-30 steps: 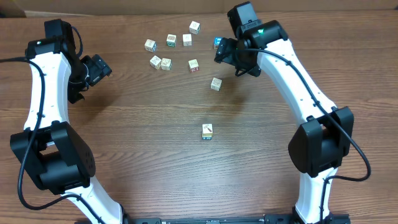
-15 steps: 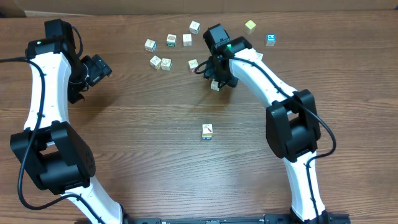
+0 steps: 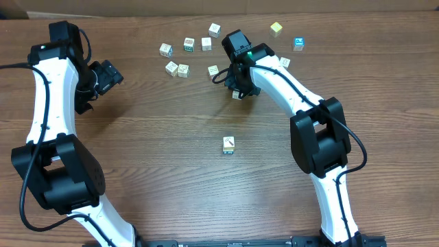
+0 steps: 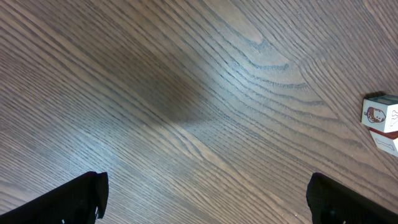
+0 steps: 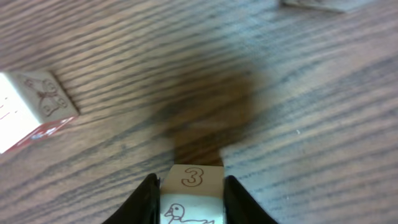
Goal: Form a tower
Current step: 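Lower the right gripper and grasp the duck '3' block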
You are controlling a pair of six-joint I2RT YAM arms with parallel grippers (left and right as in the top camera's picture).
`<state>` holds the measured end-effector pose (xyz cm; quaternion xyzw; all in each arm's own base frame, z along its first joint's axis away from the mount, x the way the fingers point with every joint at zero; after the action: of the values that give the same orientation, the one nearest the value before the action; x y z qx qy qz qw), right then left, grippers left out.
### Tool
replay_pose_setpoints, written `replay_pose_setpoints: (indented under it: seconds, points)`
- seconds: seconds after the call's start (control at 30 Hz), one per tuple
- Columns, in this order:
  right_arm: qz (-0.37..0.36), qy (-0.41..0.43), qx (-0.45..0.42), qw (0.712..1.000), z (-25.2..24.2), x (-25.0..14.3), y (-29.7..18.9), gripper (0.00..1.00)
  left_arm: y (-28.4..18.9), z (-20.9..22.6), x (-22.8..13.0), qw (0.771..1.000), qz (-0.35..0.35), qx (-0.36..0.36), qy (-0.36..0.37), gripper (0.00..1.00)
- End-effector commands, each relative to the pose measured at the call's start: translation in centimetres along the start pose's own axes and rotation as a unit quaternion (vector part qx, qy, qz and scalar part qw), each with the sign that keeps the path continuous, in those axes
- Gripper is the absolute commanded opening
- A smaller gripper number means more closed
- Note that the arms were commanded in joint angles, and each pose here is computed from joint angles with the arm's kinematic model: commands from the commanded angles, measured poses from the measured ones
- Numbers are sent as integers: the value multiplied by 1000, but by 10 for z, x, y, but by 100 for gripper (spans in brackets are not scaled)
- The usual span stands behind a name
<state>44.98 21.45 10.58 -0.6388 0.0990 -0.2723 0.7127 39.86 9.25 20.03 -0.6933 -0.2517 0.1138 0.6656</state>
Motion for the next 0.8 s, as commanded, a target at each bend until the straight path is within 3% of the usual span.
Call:
replay_pose_setpoints:
  seconds: [0.0,0.27,0.37,0.47,0.57,0.77]
  points:
    - [13,-4,-24,1000,-6,-8,11,23,-14,-4,2,1000,-19,-7,10,100]
    - [20,-5,-35,999,-10,-10,10,33,-14,-4,2,1000,-19,-7,10,100]
    - [20,-5,-36,999,-10,-11,10,43,-14,-4,2,1000,-19,-7,10,100]
    - [21,-5,-37,999,-10,-11,10,44,-14,-4,2,1000,-19,-7,10,100]
    - [23,-6,-40,999,-12,-12,10,31,-14,-4,2,1000,-19,-7,10,99]
    - [26,-14,-45,999,-10,-6,-11,19,-14,-4,2,1000,-19,-7,10,100]
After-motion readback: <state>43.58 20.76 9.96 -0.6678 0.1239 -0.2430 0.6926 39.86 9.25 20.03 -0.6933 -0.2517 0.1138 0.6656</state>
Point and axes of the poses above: each gripper's point midway between its finger pads, its own y axis out along the fingers, its own z axis along the line the jaws close on, x = y × z, the point moved 8 cm from there along -y, back along the fingers, and after that the axes turned 13 degrees about y, right-handed, at the moved point
